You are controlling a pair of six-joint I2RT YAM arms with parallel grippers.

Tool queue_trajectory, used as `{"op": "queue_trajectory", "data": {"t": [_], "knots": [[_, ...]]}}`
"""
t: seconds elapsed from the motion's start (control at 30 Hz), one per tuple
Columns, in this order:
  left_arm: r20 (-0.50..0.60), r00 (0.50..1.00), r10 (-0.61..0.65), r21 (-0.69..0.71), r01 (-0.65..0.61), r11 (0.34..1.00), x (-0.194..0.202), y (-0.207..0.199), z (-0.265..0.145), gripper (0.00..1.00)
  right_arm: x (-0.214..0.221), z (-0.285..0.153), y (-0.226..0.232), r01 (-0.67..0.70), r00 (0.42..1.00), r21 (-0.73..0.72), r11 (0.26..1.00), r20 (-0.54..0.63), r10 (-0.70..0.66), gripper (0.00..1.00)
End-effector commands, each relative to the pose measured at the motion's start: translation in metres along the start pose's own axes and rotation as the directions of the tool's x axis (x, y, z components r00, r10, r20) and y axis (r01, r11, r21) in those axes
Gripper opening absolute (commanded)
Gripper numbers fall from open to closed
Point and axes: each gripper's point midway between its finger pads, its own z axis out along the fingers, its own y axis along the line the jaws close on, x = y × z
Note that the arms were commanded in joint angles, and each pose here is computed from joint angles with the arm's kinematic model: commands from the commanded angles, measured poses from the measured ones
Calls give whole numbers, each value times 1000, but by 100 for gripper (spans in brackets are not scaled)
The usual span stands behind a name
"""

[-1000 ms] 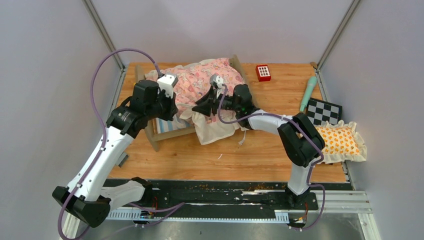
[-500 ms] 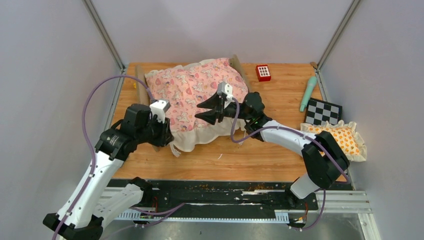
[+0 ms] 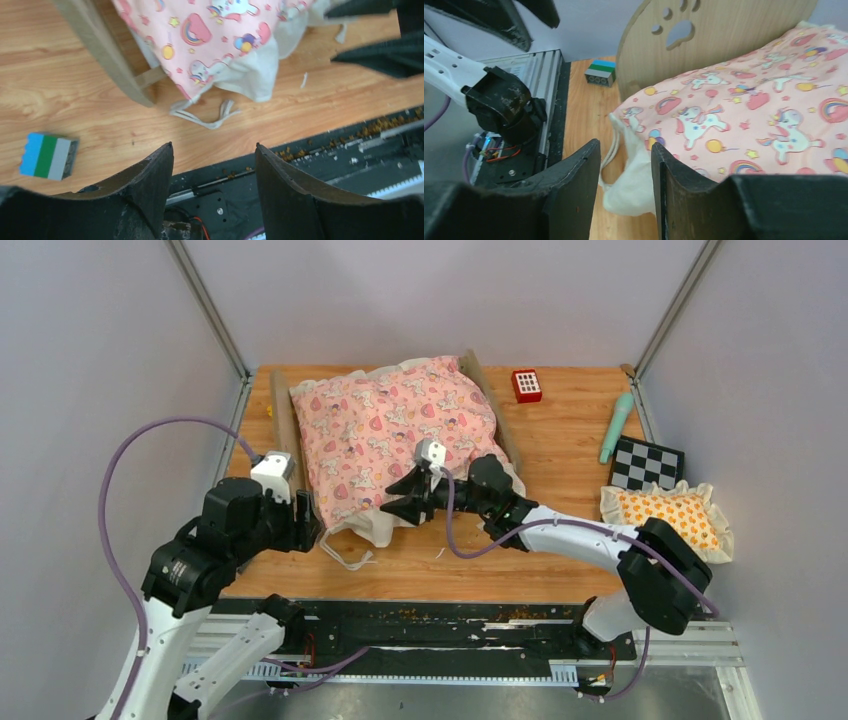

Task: Set up the pet bed
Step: Cross the ropes on the bed frame.

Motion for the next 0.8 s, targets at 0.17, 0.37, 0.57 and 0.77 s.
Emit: {"op": "queue_trajectory", "data": {"t": [0.17,0.37,0.57,0.77], "knots": [[182,964,-192,-81,210,974,-1,20,21,60,19,24,49,-83,997,55,995,-1,83,33],[231,958,-170,-115,200,973,3,31,13,61,53,51,49,-168,986,127,978,28,166,33],[199,964,-177,-161,211,964,16,39,22,60,82,82,42,-250,968,168,954,69,242,33],[234,953,-194,-191,240,952,18,47,24,59,108,114,37,-274,961,172,946,90,262,35]]}}
